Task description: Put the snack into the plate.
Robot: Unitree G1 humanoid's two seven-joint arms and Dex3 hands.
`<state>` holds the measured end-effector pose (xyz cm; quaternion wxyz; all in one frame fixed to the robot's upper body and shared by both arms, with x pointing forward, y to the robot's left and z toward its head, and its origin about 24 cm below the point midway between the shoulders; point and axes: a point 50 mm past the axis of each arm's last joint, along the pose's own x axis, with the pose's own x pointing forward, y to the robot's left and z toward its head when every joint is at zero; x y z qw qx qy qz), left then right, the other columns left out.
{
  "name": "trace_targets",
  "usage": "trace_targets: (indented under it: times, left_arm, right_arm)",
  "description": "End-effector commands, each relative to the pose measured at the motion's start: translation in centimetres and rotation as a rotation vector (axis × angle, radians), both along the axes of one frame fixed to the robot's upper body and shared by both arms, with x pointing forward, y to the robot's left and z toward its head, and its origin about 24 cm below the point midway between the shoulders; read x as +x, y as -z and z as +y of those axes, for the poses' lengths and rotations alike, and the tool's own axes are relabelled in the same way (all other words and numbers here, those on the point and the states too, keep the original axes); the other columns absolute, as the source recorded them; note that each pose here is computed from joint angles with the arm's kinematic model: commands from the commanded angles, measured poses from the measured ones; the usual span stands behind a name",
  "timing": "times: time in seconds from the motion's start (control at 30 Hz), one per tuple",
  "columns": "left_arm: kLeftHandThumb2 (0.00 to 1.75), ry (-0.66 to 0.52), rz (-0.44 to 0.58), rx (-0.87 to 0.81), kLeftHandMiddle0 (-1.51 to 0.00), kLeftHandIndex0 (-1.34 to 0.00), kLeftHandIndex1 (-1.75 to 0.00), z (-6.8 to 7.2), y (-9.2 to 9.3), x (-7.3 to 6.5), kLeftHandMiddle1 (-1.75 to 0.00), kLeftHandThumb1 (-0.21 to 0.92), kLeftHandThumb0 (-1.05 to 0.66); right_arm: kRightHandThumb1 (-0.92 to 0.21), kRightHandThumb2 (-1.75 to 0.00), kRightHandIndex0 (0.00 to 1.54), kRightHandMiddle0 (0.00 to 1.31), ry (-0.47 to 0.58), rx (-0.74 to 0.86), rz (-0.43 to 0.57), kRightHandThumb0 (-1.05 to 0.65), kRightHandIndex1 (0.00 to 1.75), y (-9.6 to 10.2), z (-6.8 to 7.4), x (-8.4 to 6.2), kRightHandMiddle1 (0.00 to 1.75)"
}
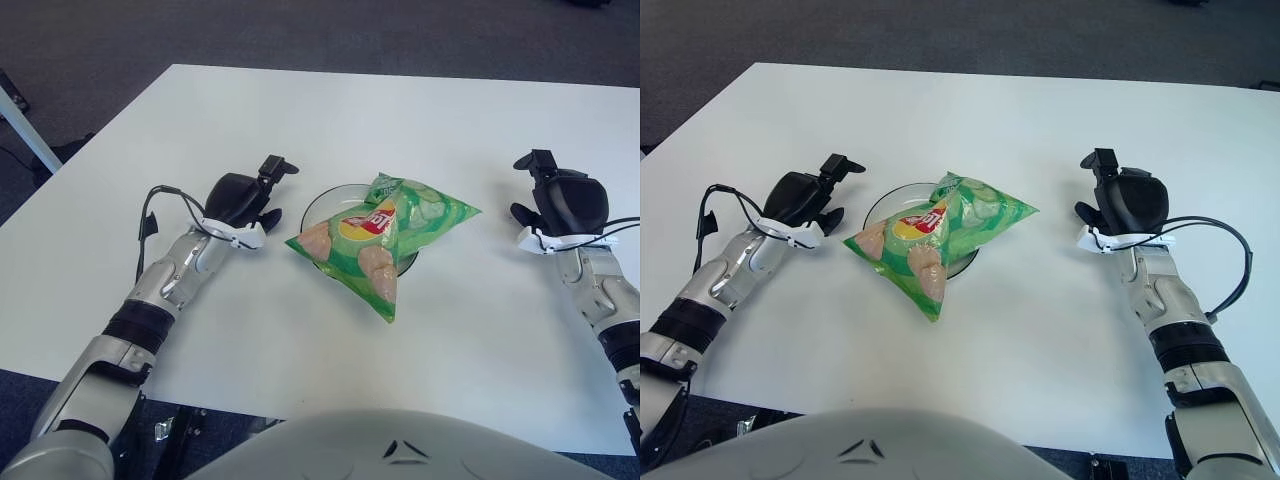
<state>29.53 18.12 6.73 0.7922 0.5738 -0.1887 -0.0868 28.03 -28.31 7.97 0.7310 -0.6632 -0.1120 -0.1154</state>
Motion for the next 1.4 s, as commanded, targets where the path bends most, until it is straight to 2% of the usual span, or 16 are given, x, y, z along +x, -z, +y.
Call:
trace_targets:
  times: [0.0, 0.03, 0.07, 0.17, 0.27, 0.4, 0.43, 0.47, 0.5, 0.53, 0.57, 0.67, 0.77, 0.93, 1.13, 1.37]
  left_arm:
    - [1.53, -0.004, 0.159, 0.029, -1.26, -0.03, -1.28, 0.6, 3.5, -1.6, -1.75, 0.3, -0.2]
    - [1.53, -0.007, 0.164, -0.001, -1.26, -0.03, -1.28, 0.6, 3.5, -1.6, -1.75, 0.3, -0.2]
    - [1.53, -0.011, 0.169, -0.031, -1.26, -0.05, -1.29, 0.6, 3.4, -1.6, -1.75, 0.3, -0.21]
    - [1.5, -0.02, 0.179, -0.084, -1.26, -0.09, -1.29, 0.6, 3.4, -1.6, -1.75, 0.31, -0.22]
    - [1.41, -0.037, 0.202, -0.186, -1.27, -0.17, -1.31, 0.8, 3.3, -1.5, -1.75, 0.35, -0.28]
    - [1.35, -0.035, 0.243, -0.321, -1.29, -0.26, -1.33, 0.9, 3.3, -1.5, -1.75, 0.37, -0.3]
    - [1.27, -0.034, 0.253, -0.351, -1.3, -0.29, -1.41, 0.9, 3.3, -1.5, -1.75, 0.42, -0.32]
    - [1.08, -0.031, 0.258, -0.381, -1.3, -0.34, -1.55, 1.0, 3.2, -1.5, -1.75, 0.52, -0.35]
    - [1.05, -0.028, 0.262, -0.402, -1.3, -0.36, -1.58, 1.0, 3.1, -1.4, -1.75, 0.54, -0.36]
    - [1.01, -0.025, 0.263, -0.412, -1.3, -0.38, -1.62, 1.1, 3.1, -1.4, -1.75, 0.56, -0.37]
    - [0.98, -0.025, 0.257, -0.429, -1.3, -0.4, -1.65, 1.1, 3.0, -1.4, -1.75, 0.57, -0.38]
    - [1.01, -0.026, 0.255, -0.479, -1.27, -0.43, -1.7, 1.3, 2.8, -1.3, -1.75, 0.54, -0.4]
    - [1.06, -0.027, 0.276, -0.525, -1.26, -0.45, -1.73, 1.4, 2.7, -1.2, -1.75, 0.52, -0.41]
    - [1.08, -0.053, 0.35, -0.643, -1.26, -0.46, -1.74, 1.7, 2.6, -1.1, -1.75, 0.5, -0.42]
    - [1.1, -0.079, 0.476, -0.842, -1.23, -0.47, -1.75, 1.9, 2.6, -1.1, -1.75, 0.49, -0.42]
    - [1.09, -0.079, 0.541, -0.969, -1.18, -0.47, -1.75, 2.0, 2.3, -1.2, -1.75, 0.5, -0.42]
  right_arm:
    - [-0.05, -1.64, 0.83, 0.29, 0.031, 0.131, 0.162, 0.59, 1.75, 4.2, 0.3, -2.0, 1.28]
    - [-0.05, -1.64, 0.83, 0.3, 0.049, 0.227, 0.154, 0.59, 1.75, 4.2, 0.3, -2.0, 1.28]
    - [-0.18, -1.48, 0.69, 0.34, 0.068, 0.331, 0.143, 0.37, 1.75, 4.2, 0.3, -1.9, 1.44]
    - [-0.34, -1.3, 0.52, 0.4, 0.093, 0.525, 0.12, 0.12, 1.75, 4.2, 0.3, -1.8, 1.63]
    - [-0.35, -1.29, 0.49, 0.45, 0.102, 0.785, 0.119, 0.03, 1.75, 4.3, 0.2, -1.7, 1.69]
    - [-0.34, -1.29, 0.49, 0.47, 0.097, 0.967, 0.159, 0.0, 1.75, 4.4, -0.1, -1.7, 1.72]
    - [-0.33, -1.3, 0.49, 0.48, 0.096, 1.006, 0.168, 0.0, 1.75, 4.4, -0.2, -1.7, 1.72]
    - [-0.32, -1.32, 0.5, 0.49, 0.091, 1.071, 0.174, 0.0, 1.75, 4.3, -0.3, -1.7, 1.72]
    - [-0.36, -1.26, 0.65, 0.49, 0.085, 1.116, 0.177, -0.09, 1.75, 4.3, -0.3, -1.7, 1.72]
    - [-0.42, -1.17, 0.89, 0.48, 0.081, 1.143, 0.18, -0.2, 1.75, 4.3, -0.4, -1.7, 1.72]
    - [-0.46, -1.11, 1.05, 0.47, 0.071, 1.195, 0.177, -0.28, 1.75, 4.2, -0.4, -1.7, 1.71]
    - [-0.48, -1.1, 1.26, 0.47, 0.046, 1.32, 0.172, -0.38, 1.75, 4.1, -0.4, -1.8, 1.74]
    - [-0.49, -1.1, 1.33, 0.47, 0.027, 1.396, 0.173, -0.41, 1.75, 3.9, -0.5, -1.8, 1.74]
    - [-0.48, -1.11, 1.34, 0.48, -0.02, 1.528, 0.181, -0.43, 1.75, 3.9, -0.6, -1.8, 1.75]
    - [-0.48, -1.12, 1.29, 0.48, -0.051, 1.621, 0.181, -0.43, 1.75, 3.8, -0.6, -1.9, 1.75]
    - [-0.47, -1.13, 1.22, 0.49, -0.062, 1.665, 0.179, -0.43, 1.75, 3.7, -0.7, -1.9, 1.75]
